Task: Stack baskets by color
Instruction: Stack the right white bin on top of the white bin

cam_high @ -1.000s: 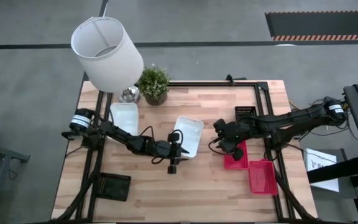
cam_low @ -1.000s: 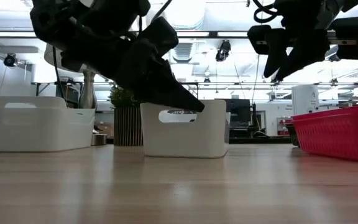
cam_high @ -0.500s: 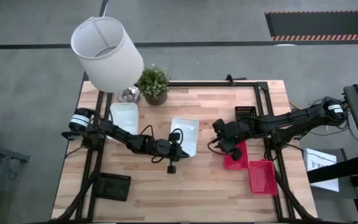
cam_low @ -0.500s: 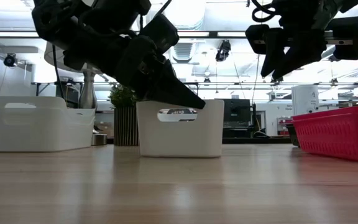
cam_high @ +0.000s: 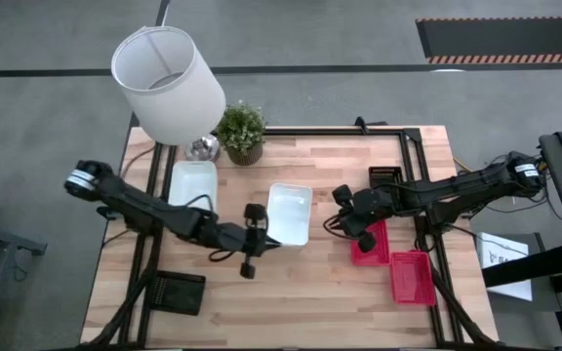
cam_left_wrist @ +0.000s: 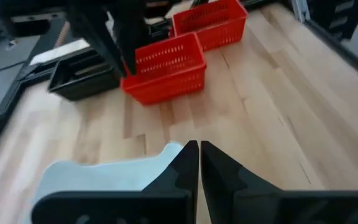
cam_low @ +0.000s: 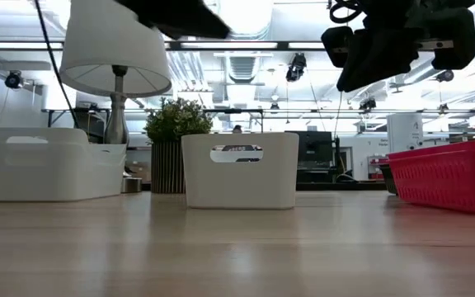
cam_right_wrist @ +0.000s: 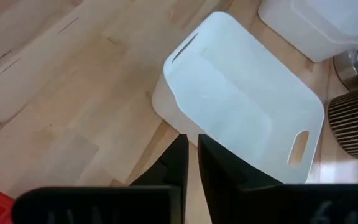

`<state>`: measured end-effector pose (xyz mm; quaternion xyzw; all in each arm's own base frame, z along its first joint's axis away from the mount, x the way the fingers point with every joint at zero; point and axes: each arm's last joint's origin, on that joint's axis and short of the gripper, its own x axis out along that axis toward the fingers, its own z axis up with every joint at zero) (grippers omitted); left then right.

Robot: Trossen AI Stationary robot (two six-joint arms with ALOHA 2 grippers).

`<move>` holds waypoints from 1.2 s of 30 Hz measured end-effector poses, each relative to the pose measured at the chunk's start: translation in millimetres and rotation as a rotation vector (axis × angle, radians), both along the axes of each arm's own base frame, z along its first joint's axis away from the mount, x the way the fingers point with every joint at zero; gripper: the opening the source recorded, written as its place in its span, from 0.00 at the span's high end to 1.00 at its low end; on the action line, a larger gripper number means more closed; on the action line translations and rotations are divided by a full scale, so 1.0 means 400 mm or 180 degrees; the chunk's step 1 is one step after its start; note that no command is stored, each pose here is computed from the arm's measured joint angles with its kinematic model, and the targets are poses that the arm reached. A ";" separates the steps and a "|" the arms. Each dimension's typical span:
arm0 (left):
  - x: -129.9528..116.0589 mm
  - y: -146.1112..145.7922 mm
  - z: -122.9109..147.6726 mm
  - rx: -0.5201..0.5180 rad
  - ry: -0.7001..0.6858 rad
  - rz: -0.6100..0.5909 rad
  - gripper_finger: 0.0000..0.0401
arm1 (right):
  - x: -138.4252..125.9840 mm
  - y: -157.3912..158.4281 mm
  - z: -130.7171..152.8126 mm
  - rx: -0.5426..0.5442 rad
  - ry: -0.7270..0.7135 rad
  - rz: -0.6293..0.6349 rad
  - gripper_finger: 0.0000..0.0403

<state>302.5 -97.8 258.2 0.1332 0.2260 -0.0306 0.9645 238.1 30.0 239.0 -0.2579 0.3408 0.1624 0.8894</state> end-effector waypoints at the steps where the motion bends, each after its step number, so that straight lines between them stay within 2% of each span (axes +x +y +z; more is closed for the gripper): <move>1: -0.019 -0.005 0.017 0.0058 0.0069 0.0020 1.00 | 0.001 0.000 0.001 -0.0011 -0.0014 0.0012 0.94; 6: -0.101 -0.014 0.076 0.0267 0.0208 0.0097 1.00 | 0.002 0.000 0.002 -0.0053 -0.0055 0.0056 0.98; 9: -0.149 -0.008 0.094 0.0268 0.0330 0.0197 1.00 | 0.003 0.000 0.004 -0.0072 -0.0081 0.0078 0.98; 13: -0.199 0.012 0.110 0.0060 0.0435 0.0435 1.00 | 0.003 0.000 0.004 -0.0069 -0.0079 0.0075 0.98; 17: -0.207 0.016 0.110 -0.0089 0.0304 0.0509 1.00 | 0.003 0.000 0.002 -0.0035 -0.0070 0.0046 0.98; 20: -0.179 0.008 0.090 -0.0165 0.0157 0.0538 1.00 | -0.001 0.000 -0.009 -0.0015 -0.0021 0.0022 0.98; 22: -0.140 -0.001 0.063 -0.0169 0.0094 0.0560 1.00 | -0.004 0.000 -0.019 0.0003 -0.0002 0.0003 0.98; 26: -0.053 -0.027 -0.013 0.0049 0.0158 0.0418 1.00 | -0.009 -0.001 -0.043 0.0031 -0.0015 -0.0017 0.98; 29: 0.005 -0.029 -0.066 0.0036 0.0229 0.0468 1.00 | -0.014 -0.001 -0.061 0.0064 -0.0007 -0.0015 0.98; 32: 0.051 -0.018 -0.120 -0.0145 0.0397 0.0388 0.98 | -0.023 0.000 -0.078 0.0164 -0.0006 0.0042 0.98; 36: 0.092 0.002 -0.167 -0.0443 0.0417 0.0340 0.88 | -0.033 0.002 -0.089 0.0267 -0.0027 0.0133 0.98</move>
